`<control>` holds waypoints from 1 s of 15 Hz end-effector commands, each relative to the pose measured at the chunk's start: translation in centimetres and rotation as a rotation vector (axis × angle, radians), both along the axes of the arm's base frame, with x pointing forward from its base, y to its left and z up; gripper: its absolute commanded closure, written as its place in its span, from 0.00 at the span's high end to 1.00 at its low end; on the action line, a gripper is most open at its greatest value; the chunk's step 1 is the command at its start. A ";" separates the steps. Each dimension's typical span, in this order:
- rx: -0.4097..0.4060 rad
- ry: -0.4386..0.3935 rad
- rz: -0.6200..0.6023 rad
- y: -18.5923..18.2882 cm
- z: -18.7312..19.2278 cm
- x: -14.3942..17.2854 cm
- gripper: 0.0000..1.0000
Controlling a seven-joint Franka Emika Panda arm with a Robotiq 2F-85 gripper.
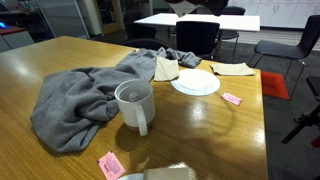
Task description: Pick up the marker and put it in the cup
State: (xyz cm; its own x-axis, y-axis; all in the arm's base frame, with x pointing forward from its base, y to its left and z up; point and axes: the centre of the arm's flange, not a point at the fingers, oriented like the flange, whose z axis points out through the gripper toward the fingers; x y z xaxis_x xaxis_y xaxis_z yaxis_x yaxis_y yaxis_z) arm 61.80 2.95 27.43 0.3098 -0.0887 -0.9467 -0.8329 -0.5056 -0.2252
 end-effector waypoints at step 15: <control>-0.428 -0.506 0.515 1.6 9.7 -6.2 1.00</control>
